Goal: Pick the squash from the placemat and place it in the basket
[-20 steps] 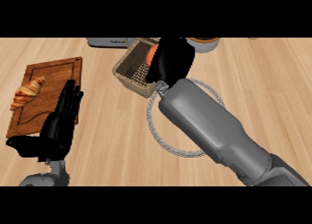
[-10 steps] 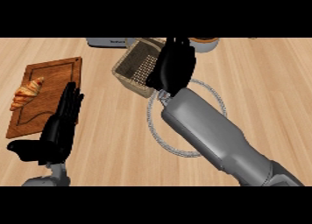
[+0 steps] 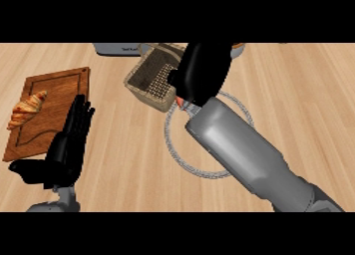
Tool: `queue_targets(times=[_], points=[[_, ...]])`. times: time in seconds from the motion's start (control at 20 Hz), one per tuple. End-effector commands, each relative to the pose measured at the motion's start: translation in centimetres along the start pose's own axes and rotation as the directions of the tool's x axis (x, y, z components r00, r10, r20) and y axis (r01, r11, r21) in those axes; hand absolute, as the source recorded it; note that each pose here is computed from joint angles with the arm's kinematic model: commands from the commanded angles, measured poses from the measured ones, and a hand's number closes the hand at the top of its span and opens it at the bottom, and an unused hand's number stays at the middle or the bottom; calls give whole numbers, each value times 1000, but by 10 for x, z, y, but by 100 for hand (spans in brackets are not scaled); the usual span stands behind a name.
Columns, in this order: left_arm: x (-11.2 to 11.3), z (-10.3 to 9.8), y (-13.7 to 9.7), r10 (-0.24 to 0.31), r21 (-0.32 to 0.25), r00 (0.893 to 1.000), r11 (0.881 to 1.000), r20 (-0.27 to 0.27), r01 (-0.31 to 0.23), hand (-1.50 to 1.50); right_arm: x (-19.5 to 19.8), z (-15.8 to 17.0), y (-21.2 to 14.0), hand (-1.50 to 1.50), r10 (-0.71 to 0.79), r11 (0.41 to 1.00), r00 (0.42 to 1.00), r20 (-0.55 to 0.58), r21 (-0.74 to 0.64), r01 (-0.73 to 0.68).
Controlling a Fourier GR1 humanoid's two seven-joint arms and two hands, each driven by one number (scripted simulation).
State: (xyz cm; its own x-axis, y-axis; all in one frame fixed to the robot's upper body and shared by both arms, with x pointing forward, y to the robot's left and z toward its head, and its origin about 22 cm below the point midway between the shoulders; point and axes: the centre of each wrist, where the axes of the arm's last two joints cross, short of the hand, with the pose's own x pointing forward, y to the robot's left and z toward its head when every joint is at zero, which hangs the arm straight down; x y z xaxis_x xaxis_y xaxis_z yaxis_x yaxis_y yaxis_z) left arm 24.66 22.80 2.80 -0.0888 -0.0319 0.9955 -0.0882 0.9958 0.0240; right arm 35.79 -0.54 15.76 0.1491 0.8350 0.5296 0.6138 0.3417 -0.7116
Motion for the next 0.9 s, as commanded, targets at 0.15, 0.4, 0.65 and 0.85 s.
queue_targets(times=[0.15, 0.4, 0.65, 0.85], points=[[5, 1, 12, -13, 31, 1000, 999, -8, 14, 0, 5, -10, -32, -150, -49, 991, 966, -252, -130, 16], [-5, 2, 16, -14, 49, 1000, 999, -20, 15, 0, -3, -17, -75, -150, -210, 961, 934, -289, -236, 143], [3, -1, 21, -8, 53, 1000, 999, -1, 8, 0, -23, 22, -108, -150, -225, 958, 940, -255, -235, 166], [2, 16, 20, -13, 33, 1000, 999, -4, 14, 0, -35, 39, -143, -150, -295, 942, 925, -238, -232, 240]])
